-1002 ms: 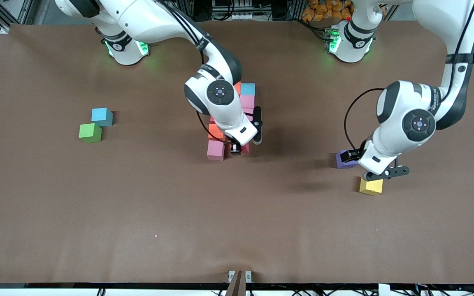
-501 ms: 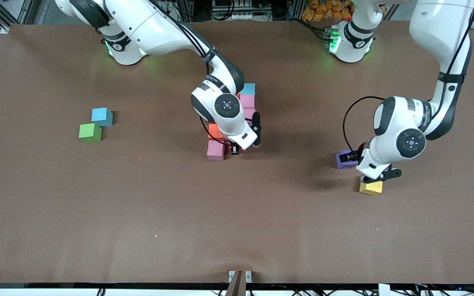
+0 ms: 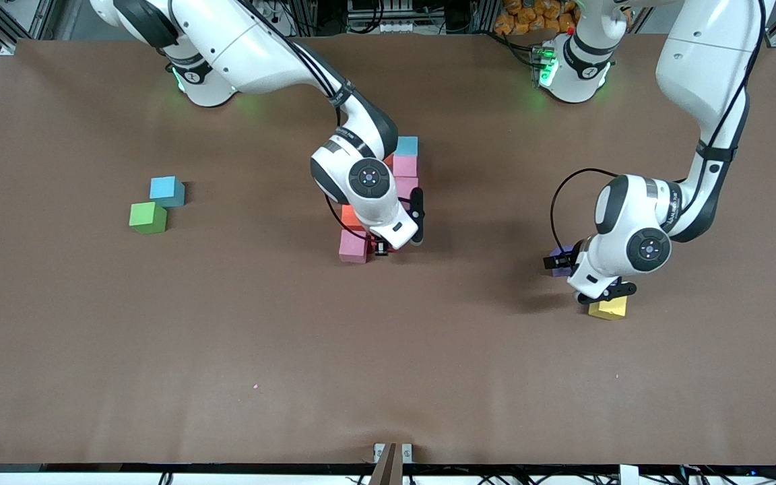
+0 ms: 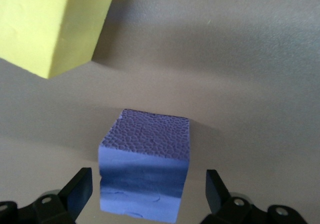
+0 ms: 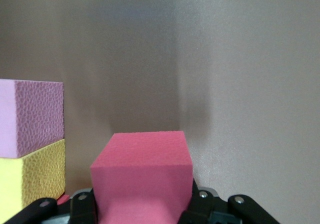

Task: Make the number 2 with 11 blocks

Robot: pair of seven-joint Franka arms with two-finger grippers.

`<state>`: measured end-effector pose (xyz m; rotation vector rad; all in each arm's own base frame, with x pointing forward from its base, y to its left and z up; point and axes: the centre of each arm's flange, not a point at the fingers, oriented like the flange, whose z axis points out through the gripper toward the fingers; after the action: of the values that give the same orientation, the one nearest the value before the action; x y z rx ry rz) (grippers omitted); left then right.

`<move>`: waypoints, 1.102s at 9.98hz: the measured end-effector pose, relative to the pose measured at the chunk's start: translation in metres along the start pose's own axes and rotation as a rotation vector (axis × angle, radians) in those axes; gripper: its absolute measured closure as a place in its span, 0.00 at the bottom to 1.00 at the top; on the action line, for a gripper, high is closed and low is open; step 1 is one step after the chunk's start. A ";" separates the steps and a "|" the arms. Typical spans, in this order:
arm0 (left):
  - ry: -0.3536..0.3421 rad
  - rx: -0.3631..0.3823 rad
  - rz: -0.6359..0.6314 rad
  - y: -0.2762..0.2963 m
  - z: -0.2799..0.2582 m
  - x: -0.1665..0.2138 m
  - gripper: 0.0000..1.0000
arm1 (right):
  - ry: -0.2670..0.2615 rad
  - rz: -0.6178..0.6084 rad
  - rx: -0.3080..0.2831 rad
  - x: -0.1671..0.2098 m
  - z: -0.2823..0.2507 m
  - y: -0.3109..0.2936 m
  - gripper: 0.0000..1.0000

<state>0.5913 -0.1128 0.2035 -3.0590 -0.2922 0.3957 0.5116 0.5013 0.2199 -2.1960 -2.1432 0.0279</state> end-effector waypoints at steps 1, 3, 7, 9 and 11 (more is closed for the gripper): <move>-0.004 0.001 0.002 0.000 0.003 0.000 0.00 | 0.001 0.006 -0.002 -0.003 0.000 0.003 0.42; -0.010 0.002 0.002 0.000 0.006 0.000 0.00 | 0.021 0.022 -0.021 -0.009 0.000 0.013 0.42; -0.003 -0.001 0.002 0.001 0.003 0.003 0.36 | 0.019 0.022 -0.016 -0.011 0.015 0.014 0.42; 0.014 -0.008 -0.001 0.002 -0.005 0.007 0.42 | 0.017 0.021 -0.017 -0.013 0.016 0.016 0.42; 0.028 -0.017 -0.035 0.009 -0.013 0.009 0.42 | 0.016 0.017 -0.017 -0.011 0.016 0.014 0.42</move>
<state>0.6049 -0.1198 0.2134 -3.0681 -0.3492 0.3500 0.5245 0.4905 0.2022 -2.2162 -2.1241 -0.0071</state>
